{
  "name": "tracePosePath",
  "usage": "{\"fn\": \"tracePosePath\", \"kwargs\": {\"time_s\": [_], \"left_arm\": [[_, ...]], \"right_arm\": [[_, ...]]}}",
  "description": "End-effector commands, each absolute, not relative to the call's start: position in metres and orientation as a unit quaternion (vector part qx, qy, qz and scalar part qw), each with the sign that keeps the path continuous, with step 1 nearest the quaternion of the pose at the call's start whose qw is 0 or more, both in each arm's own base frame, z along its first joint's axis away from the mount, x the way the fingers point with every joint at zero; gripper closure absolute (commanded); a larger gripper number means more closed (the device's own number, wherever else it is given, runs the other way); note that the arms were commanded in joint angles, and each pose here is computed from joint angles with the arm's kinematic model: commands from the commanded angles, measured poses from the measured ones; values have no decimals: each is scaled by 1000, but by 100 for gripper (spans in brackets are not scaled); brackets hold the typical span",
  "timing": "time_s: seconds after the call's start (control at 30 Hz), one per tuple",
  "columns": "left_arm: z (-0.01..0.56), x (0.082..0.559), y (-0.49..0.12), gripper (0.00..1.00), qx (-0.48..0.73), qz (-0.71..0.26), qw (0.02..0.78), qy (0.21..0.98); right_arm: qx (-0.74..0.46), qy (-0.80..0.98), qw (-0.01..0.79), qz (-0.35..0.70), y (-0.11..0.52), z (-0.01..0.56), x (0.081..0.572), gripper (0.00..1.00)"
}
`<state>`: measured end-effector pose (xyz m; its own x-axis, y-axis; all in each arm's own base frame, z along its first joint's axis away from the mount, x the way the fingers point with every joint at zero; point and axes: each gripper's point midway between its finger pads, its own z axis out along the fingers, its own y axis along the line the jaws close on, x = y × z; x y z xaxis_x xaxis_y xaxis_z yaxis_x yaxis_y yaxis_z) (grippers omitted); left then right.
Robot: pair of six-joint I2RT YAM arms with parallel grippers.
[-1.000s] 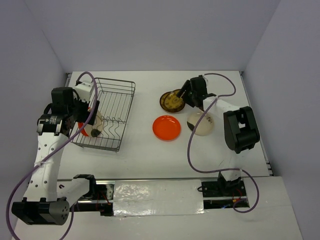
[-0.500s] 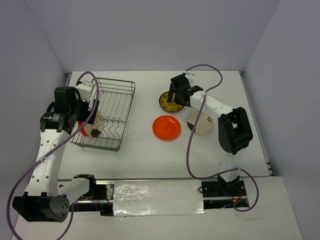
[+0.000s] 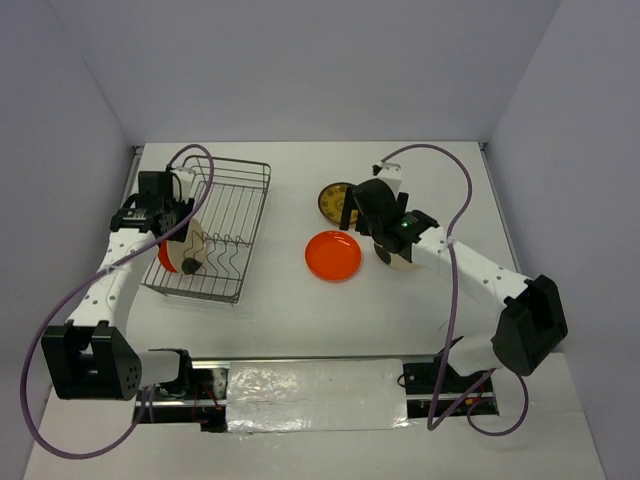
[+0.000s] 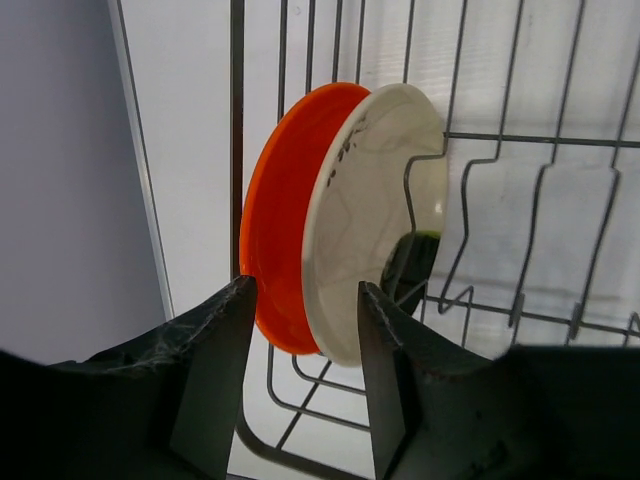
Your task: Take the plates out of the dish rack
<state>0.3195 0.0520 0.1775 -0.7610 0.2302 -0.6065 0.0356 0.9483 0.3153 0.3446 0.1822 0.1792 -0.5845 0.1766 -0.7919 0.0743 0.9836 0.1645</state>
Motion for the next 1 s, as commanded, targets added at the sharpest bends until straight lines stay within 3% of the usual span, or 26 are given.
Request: {"fn": "tracePosePath", "kwargs": {"time_s": [0.0, 0.17, 0.3, 0.43, 0.8, 0.9, 0.93, 0.97], "left_arm": [[174, 339, 65, 44, 42, 175, 355, 917], [148, 345, 65, 53, 39, 171, 331, 927], [140, 345, 65, 78, 35, 170, 319, 932], [160, 343, 66, 95, 30, 172, 337, 925], [285, 329, 69, 100, 90, 205, 415, 882], [312, 318, 45, 100, 116, 147, 450, 873], [316, 314, 32, 100, 131, 115, 457, 872], [327, 308, 18, 100, 146, 80, 472, 865]], "right_arm": [[84, 875, 473, 66, 179, 183, 339, 0], [87, 865, 488, 80, 174, 191, 326, 0], [88, 860, 496, 81, 170, 199, 320, 0], [92, 852, 508, 90, 168, 212, 316, 0], [81, 834, 521, 161, 196, 237, 308, 0], [-8, 803, 516, 297, 254, 256, 300, 0], [-80, 784, 482, 382, 288, 263, 276, 0], [-114, 726, 506, 452, 311, 297, 270, 0]]}}
